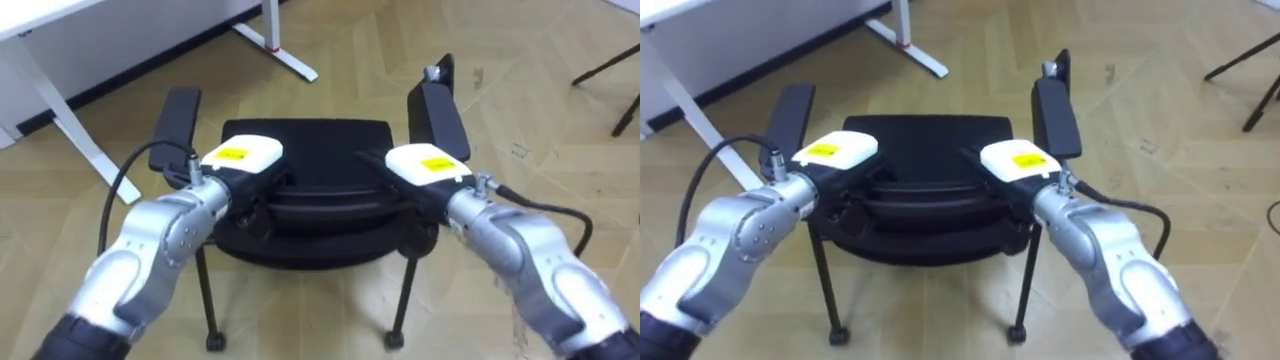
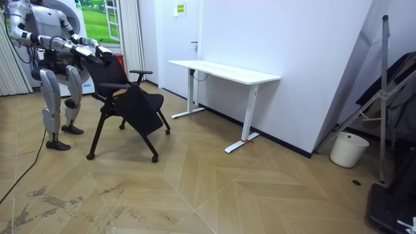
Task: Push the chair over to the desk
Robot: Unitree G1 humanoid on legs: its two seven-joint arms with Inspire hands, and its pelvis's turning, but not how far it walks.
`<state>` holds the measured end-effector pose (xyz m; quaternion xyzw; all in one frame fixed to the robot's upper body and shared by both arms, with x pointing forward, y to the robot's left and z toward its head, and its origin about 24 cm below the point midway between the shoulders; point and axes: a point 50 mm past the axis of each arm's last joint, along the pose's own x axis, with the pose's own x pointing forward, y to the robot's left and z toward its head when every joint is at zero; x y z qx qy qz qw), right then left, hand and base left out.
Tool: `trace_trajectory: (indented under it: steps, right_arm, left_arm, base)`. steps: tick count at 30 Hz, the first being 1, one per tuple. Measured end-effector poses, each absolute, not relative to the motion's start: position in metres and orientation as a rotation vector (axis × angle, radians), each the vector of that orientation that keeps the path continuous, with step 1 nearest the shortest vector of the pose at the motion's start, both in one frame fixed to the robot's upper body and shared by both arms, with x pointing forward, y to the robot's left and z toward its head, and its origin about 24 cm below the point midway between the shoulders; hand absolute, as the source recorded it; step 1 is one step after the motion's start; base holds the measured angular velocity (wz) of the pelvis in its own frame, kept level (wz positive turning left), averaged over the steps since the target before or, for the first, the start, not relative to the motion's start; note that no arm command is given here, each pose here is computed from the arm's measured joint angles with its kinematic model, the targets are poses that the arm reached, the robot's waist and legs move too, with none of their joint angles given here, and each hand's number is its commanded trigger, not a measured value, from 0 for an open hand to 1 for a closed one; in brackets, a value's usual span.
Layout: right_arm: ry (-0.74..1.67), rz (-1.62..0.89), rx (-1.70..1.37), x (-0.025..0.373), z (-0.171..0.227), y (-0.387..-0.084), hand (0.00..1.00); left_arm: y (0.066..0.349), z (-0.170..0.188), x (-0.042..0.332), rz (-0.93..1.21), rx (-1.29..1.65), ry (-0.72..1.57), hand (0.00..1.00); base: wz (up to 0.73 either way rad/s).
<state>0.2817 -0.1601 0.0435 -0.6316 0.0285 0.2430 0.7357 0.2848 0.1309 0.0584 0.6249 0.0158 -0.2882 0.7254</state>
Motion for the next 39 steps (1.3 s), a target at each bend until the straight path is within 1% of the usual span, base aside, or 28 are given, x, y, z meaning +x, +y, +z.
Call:
trace_trajectory:
  steps: [3, 6, 7, 8, 9, 14, 23, 39]
  right_arm:
    - [0.085, 0.532, -1.436, 0.282, 0.037, -0.163, 0.0]
    - [0.066, 0.518, -1.461, 0.283, 0.036, -0.164, 0.0]
    - [0.061, 0.507, -1.468, 0.283, 0.035, -0.165, 0.45]
    - [0.058, 0.497, -1.472, 0.283, 0.034, -0.166, 0.8]
    - [0.057, 0.493, -1.472, 0.283, 0.034, -0.166, 1.0]
    - [0.036, 0.462, -1.47, 0.283, 0.032, -0.17, 1.0]
    - [-0.013, 0.498, -1.56, 0.281, 0.029, -0.169, 1.0]
    - [-0.073, 0.481, -1.555, 0.281, 0.03, -0.167, 1.0]
  left_arm:
    - [0.128, 0.055, 0.282, -0.671, 1.403, 0.046, 1.0]
    - [0.13, 0.055, 0.28, -0.679, 1.412, 0.049, 1.0]
    - [0.13, 0.056, 0.28, -0.678, 1.419, 0.043, 1.0]
    - [0.13, 0.056, 0.28, -0.679, 1.432, 0.041, 1.0]
    - [0.129, 0.056, 0.28, -0.681, 1.435, 0.041, 1.0]
    - [0.129, 0.057, 0.279, -0.694, 1.445, 0.036, 1.0]
    - [0.131, 0.058, 0.279, -0.697, 1.461, 0.038, 1.0]
    - [0.134, 0.07, 0.284, -0.712, 1.505, 0.037, 1.0]
  base:
    - [-0.51]
    - [0.08]
    - [0.21]
    - [0.12]
    - [0.0]
    - [0.0]
    - [0.0]
    - [-0.01]
